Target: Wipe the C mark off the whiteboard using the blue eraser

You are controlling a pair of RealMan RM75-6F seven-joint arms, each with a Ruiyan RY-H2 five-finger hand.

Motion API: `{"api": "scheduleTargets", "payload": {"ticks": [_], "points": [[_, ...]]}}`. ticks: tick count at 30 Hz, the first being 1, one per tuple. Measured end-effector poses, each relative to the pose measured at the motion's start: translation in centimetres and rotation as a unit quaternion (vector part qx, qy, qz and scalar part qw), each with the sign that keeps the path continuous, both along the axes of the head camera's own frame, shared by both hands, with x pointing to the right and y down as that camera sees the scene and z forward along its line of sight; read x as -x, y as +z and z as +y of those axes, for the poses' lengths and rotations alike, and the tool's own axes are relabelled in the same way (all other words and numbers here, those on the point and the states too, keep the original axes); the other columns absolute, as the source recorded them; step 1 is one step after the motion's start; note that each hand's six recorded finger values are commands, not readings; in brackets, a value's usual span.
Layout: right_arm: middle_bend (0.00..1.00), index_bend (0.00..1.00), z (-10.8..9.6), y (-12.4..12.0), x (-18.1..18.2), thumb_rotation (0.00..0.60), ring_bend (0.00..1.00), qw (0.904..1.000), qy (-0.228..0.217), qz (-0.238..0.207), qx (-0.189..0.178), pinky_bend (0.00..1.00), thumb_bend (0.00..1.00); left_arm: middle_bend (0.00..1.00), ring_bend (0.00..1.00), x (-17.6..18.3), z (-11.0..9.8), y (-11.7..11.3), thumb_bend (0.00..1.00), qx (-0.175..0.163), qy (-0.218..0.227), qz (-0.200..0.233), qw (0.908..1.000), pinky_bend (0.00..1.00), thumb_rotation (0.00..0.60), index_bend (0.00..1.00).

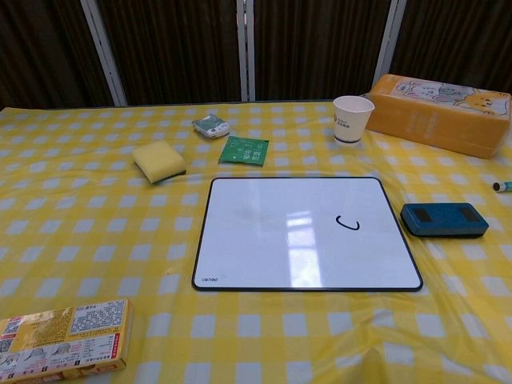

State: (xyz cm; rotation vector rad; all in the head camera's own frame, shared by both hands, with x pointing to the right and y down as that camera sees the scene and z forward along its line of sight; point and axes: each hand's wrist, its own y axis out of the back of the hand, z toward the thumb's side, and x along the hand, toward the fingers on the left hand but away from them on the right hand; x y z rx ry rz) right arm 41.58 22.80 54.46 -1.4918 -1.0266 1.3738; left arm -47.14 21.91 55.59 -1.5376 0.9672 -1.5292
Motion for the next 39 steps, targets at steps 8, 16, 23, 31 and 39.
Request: {"api": "scheduleTargets", "payload": {"ticks": [8,16,23,31,39], "points": [[0.0,0.01,0.2,0.2,-0.2,0.6,0.0,1.0,0.0,0.002,0.008,0.0,0.11,0.0,0.0,-0.2,-0.1,-0.1,0.15,0.0,0.002,0.003,1.0,0.0,0.6,0.0],[0.0,0.01,0.1,0.2,0.0,0.6,0.0,1.0,-0.001,-0.002,0.009,0.0,0.11,0.0,0.0,-0.2,-0.1,-0.3,0.15,-0.005,0.003,0.005,1.0,0.0,0.6,0.0],[0.0,0.03,0.2,0.5,0.0,0.6,0.0,0.9999,0.0,-0.004,0.017,0.0,0.11,0.0,0.0,-0.3,-0.2,-0.3,0.15,-0.005,0.004,0.004,1.0,0.0,0.6,0.0],[0.07,0.17,-0.8,1.7,1.5,0.6,0.0,0.9988,-0.016,-0.016,0.043,0.01,0.11,0.0,0.0,-0.5,-0.3,-0.6,0.15,-0.014,0.007,0.001,0.9999,0.0,0.6,0.0],[0.1,0.23,-3.4,4.8,5.4,0.6,0.0,0.9927,-0.052,-0.011,0.108,0.05,0.13,0.0,0.0,-0.2,-0.4,-0.6,0.15,-0.014,0.002,0.003,0.9999,0.0,0.6,0.0]]}}
